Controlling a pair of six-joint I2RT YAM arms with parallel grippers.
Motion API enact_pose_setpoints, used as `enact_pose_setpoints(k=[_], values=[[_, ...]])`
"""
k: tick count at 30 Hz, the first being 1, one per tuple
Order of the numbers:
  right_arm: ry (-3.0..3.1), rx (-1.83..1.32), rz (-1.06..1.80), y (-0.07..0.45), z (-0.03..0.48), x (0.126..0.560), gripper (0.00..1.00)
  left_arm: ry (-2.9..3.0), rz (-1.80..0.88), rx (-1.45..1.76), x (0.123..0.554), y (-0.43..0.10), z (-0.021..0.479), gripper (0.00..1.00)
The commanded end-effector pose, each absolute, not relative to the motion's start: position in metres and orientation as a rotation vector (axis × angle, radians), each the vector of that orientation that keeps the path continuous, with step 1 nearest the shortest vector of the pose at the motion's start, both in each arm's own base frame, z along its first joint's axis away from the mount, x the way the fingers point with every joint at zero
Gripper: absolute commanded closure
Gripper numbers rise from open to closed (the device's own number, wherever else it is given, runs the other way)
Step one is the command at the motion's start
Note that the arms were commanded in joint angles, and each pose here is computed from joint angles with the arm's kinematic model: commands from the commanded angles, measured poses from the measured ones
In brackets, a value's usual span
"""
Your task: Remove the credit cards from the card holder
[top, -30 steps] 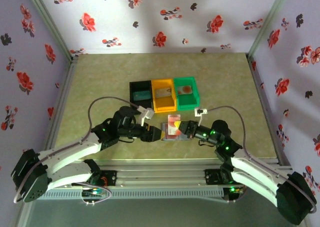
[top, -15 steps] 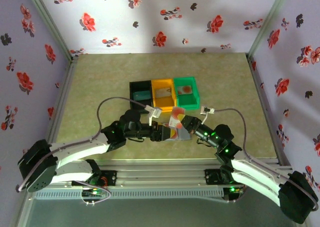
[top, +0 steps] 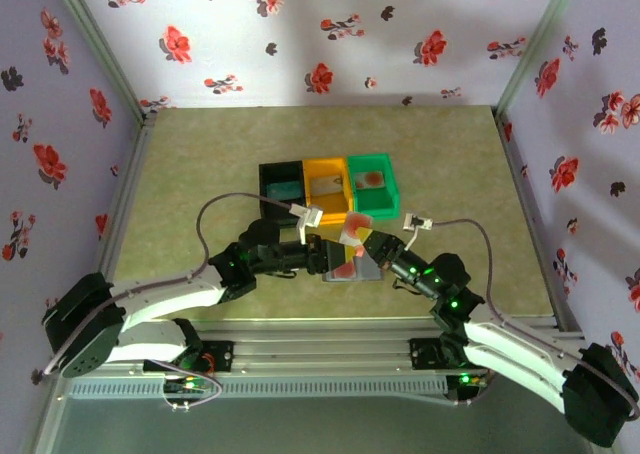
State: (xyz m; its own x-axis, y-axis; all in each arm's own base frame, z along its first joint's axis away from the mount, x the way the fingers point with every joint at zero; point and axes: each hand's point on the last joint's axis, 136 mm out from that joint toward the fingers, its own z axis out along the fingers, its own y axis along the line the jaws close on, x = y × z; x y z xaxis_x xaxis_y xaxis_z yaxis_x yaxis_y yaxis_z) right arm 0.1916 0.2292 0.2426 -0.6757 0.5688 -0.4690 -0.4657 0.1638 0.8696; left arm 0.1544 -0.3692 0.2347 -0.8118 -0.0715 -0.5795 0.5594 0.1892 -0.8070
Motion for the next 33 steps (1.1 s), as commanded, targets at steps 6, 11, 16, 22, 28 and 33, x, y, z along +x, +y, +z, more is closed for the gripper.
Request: enact_pose_setpoints(k=[6,11,16,22,28,33], values=[[1.564,0.134,1.607,0.216,0.248,0.190,1.00,1.869,-1.726,0.401,0.157,-0.368,0.254,0.75],[1.555,0.143,1.604,0.214,0.249,0.190,1.00,1.853,-1.743,0.389,0.157,-0.369,0.257,0.80],[1.565,0.146,1.605,0.215,0.248,0.190,1.00,1.830,-1.767,0.382,0.158,-0.371,0.262,0.89],[1.585,0.139,1.598,0.216,0.244,0.189,0.96,1.820,-1.777,0.381,0.159,-0.373,0.266,1.00],[1.661,0.112,1.523,0.215,0.233,0.188,0.73,1.868,-1.750,0.384,0.159,-0.368,0.260,1.00],[1.727,0.102,1.381,0.201,0.219,0.187,0.65,2.003,-1.702,0.394,0.161,-0.349,0.241,1.00]])
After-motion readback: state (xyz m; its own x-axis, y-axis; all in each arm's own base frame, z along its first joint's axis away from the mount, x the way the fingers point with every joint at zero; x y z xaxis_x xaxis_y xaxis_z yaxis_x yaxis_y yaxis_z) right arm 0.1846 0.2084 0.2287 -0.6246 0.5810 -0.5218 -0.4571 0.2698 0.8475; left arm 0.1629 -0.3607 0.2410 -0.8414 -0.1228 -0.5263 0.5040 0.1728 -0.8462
